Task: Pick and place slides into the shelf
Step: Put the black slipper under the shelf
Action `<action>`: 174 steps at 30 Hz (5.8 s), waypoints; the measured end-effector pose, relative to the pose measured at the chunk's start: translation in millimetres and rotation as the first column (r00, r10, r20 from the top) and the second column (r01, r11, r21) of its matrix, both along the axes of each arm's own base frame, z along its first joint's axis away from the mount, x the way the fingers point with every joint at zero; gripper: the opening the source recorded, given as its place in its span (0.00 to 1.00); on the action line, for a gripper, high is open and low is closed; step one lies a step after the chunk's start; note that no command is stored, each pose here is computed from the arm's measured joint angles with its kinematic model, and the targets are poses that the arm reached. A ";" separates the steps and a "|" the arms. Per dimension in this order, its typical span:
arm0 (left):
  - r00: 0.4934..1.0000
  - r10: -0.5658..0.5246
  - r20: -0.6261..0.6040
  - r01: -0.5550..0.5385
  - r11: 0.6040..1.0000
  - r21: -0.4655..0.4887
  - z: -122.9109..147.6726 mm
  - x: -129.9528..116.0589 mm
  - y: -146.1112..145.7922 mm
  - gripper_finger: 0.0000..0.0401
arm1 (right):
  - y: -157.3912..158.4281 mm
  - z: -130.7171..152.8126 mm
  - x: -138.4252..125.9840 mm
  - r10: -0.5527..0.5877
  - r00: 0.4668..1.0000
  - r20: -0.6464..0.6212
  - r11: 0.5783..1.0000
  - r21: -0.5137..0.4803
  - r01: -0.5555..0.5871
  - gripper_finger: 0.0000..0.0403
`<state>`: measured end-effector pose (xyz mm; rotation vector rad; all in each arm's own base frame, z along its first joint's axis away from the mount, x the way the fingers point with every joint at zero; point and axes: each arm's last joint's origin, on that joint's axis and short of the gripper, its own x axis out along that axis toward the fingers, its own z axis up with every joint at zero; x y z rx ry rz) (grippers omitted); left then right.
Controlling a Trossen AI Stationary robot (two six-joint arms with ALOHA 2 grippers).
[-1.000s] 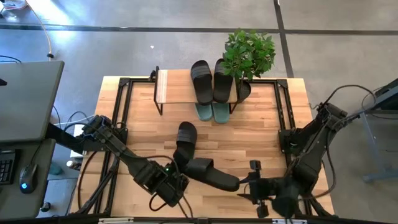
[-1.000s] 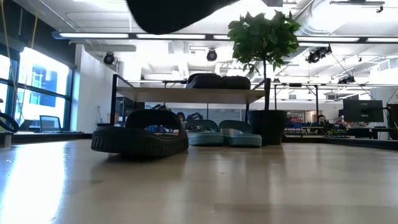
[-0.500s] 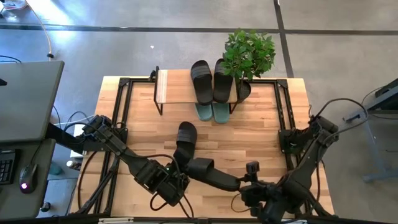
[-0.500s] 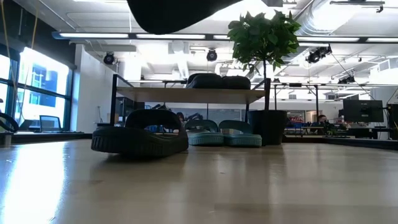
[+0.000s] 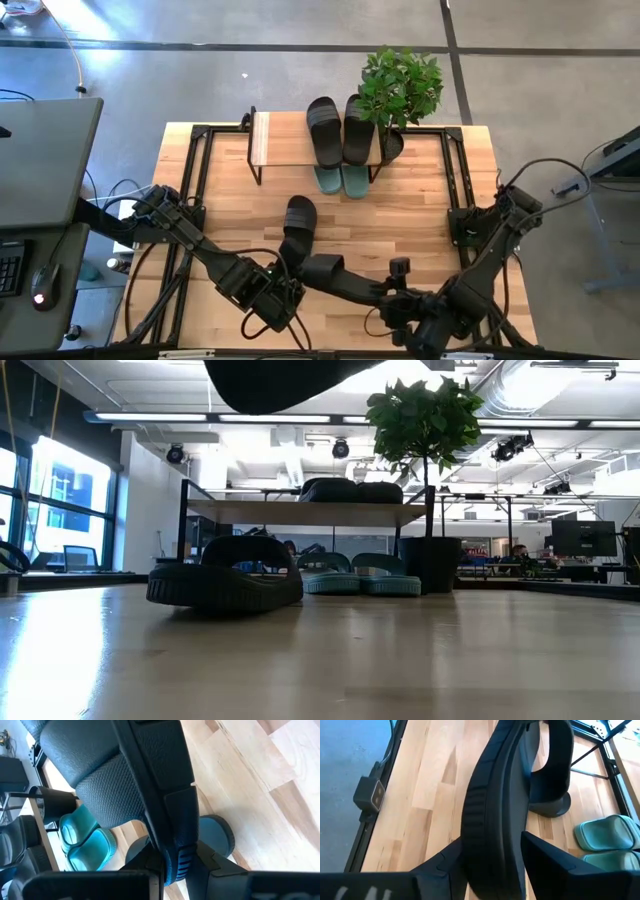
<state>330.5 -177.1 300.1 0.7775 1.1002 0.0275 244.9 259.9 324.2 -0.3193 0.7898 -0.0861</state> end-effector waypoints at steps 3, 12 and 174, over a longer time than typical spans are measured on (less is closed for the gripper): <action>1.000 -0.001 -0.001 0.001 1.000 -0.005 0.0 0.1 -0.2 0.08 | -1.8 0.4 4.2 0.004 1.000 -0.001 1.000 0.010 -0.004 0.40; 0.999 0.035 0.017 -0.034 0.999 -0.023 -0.1 0.1 -0.1 0.08 | -5.9 -0.7 8.2 -0.017 1.000 -0.022 0.999 0.038 0.018 0.26; 0.955 0.227 0.193 -0.047 0.754 -0.655 23.1 -96.7 23.1 0.37 | 46.9 23.4 89.9 0.038 0.997 0.073 0.998 0.054 -0.042 0.09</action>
